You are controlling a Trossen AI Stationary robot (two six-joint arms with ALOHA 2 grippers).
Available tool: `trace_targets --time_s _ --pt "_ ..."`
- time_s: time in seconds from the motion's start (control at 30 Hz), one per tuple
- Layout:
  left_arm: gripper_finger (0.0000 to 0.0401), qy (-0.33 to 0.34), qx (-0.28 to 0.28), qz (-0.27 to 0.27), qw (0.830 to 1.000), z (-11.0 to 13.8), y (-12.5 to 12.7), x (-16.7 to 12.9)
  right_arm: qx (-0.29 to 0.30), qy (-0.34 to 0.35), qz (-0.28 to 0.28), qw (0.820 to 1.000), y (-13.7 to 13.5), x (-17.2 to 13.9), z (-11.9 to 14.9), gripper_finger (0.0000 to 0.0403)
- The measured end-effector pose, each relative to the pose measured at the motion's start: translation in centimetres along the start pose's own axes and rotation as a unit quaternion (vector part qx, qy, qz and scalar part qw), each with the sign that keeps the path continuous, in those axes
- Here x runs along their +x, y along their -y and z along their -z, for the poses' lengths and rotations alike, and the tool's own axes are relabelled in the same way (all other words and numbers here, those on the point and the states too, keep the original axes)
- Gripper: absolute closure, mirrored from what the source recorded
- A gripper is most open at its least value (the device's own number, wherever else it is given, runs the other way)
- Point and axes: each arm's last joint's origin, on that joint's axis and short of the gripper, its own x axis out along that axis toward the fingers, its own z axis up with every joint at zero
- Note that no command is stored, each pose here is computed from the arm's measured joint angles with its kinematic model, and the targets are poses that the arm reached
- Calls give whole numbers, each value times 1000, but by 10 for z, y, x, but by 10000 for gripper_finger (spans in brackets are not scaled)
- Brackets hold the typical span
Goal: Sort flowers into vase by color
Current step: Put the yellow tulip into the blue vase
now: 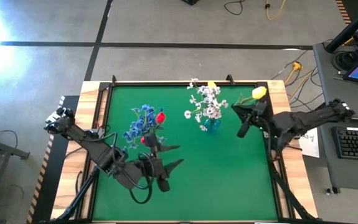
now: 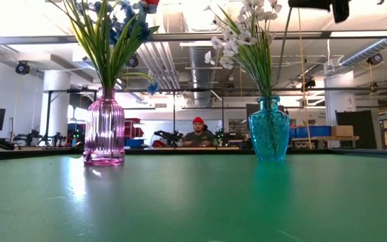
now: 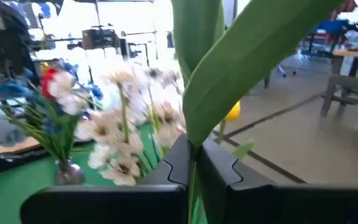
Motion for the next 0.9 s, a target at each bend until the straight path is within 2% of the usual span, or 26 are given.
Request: trace_targets --time_s 0.2,0.37,0.9 --pt "201 -9 9 8 1000 3 1 0 21 -2 20 1000 -1 11 22 390" --pt "201 -17 13 10 1000 6 1 0 39 10 27 999 0 13 27 390" --pt "201 -32 32 5 999 10 1 0 12 -16 21 1000 -10 24 40 390"
